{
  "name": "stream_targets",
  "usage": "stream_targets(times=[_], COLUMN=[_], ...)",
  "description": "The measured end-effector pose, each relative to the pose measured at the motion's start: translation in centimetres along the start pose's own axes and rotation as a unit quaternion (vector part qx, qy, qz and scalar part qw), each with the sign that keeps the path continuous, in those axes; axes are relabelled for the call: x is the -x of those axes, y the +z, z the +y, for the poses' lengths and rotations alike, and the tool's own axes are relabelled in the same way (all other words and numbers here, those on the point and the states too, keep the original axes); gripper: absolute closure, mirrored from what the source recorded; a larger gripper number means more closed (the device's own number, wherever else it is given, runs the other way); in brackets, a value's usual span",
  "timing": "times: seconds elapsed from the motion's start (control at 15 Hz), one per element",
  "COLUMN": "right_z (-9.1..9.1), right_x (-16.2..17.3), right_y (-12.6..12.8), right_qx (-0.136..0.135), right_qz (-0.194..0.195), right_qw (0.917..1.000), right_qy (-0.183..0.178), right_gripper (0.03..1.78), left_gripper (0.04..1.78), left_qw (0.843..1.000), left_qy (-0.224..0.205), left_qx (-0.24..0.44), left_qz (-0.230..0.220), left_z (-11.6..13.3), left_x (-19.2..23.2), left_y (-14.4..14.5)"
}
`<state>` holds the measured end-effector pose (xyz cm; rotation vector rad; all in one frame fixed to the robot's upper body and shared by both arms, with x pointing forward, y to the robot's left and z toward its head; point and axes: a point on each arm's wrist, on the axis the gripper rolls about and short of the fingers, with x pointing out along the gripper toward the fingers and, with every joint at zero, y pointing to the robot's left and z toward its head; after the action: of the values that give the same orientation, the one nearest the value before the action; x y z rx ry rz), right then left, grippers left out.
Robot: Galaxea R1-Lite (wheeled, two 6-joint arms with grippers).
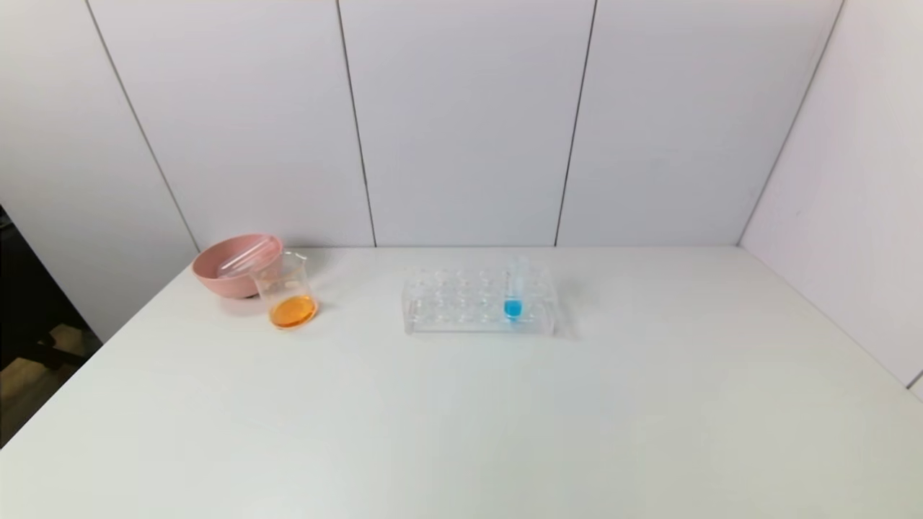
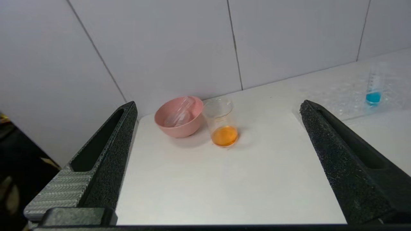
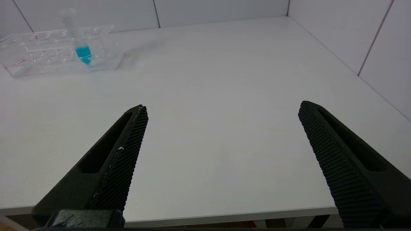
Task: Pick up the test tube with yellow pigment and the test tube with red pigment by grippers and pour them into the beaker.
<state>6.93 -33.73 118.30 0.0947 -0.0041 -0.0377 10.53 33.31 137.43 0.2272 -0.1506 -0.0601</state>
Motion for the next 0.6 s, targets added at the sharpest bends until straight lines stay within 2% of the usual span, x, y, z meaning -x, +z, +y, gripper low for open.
stream_targets(times=[0.2,0.27,0.4,0.6], right_z=[0.0,0.0,0.0,0.0], right_x=[0.0,0.0,0.0,0.0], right_y=[0.0,0.0,0.0,0.0], right_qx=[0.000,0.000,0.000,0.000], right_qz=[0.000,0.000,0.000,0.000], right_qw=[1.0000,1.0000,1.0000,1.0000], right_qy=[0.000,0.000,0.000,0.000], right_gripper=[0.10,0.10,0.10,0.10], left_gripper=[0.06,0.06,0.06,0.06], left_qw=[0.997,0.996,0.995,0.994], left_qy=[0.071,0.082,0.078,0.057], left_qx=[-0.025,-0.027,-0.023,0.020], left_qz=[-0.009,-0.021,-0.050,-0.090], left_z=[0.0,-0.3,-0.8,-1.7], left_x=[4.4,5.4,7.3,9.5], left_y=[-0.4,-0.7,-1.7,-4.4])
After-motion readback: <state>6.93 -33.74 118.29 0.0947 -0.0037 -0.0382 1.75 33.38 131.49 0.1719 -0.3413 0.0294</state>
